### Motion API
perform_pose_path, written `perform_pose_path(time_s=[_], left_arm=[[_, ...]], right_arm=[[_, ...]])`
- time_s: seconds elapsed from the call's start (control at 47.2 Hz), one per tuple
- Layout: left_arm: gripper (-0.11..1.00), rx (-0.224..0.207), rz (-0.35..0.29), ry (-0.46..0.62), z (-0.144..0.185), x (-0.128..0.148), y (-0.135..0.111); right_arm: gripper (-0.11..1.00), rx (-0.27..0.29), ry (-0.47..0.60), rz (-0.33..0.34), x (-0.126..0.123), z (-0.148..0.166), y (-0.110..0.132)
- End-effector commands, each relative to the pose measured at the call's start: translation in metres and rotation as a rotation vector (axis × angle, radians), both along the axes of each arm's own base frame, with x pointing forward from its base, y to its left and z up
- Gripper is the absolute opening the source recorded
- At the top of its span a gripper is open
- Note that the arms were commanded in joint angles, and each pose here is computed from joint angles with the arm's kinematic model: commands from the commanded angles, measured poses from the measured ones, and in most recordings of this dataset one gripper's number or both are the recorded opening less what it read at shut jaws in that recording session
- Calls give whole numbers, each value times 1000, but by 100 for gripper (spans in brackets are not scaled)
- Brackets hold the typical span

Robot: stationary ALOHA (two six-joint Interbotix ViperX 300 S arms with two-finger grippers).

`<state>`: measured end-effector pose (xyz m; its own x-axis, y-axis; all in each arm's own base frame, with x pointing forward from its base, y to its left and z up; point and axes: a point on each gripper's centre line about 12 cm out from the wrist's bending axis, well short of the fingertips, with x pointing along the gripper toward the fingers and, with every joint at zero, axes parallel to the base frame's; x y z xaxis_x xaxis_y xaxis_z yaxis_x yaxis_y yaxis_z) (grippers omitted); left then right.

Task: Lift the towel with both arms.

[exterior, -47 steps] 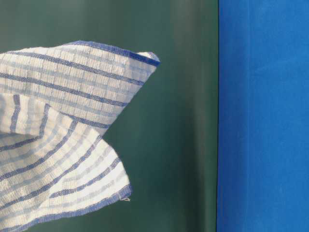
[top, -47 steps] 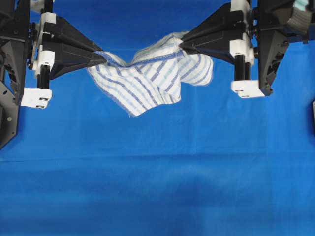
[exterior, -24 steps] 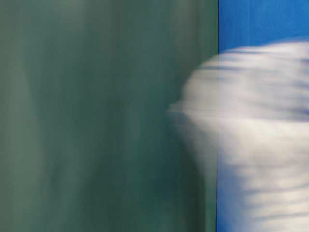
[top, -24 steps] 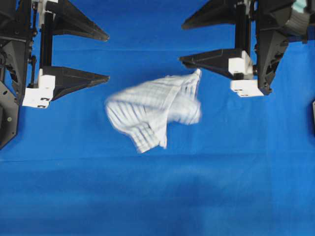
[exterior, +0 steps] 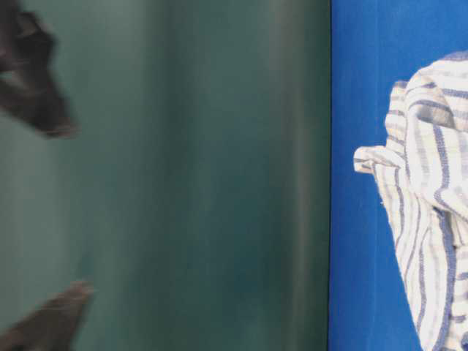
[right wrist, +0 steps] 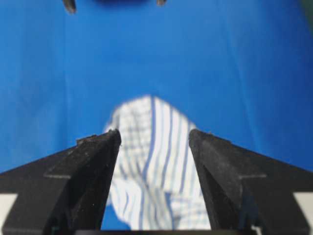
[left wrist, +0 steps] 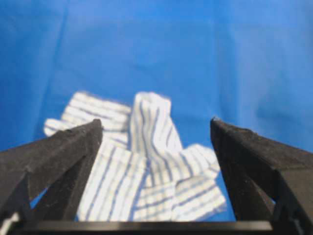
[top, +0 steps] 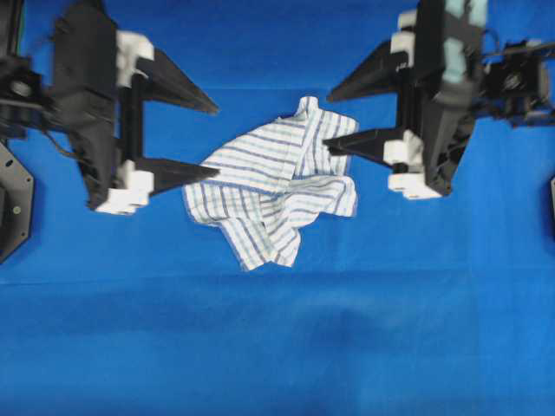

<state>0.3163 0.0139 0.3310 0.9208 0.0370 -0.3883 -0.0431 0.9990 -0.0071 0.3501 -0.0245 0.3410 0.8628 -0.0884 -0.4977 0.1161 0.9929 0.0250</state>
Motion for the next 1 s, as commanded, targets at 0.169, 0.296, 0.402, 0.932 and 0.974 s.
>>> perform_pose_path(time_s=[0.169, 0.296, 0.402, 0.932, 0.974], left_arm=[[90, 4, -15, 51, -47, 16, -4], [90, 3, -32, 117, -79, 20, -10], [90, 0, -41, 176, -104, 22, -13], [90, -10, -83, 375, -213, 28, -33], [90, -12, -81, 373, -217, 29, -33]], right_arm=[[62, 46, 78, -14, 1, -59, 1], [63, 62, 150, -14, 4, -94, 4], [62, 79, 209, -16, 8, -119, 7], [62, 117, 409, -22, 15, -226, 15], [62, 116, 420, -20, 15, -231, 16]])
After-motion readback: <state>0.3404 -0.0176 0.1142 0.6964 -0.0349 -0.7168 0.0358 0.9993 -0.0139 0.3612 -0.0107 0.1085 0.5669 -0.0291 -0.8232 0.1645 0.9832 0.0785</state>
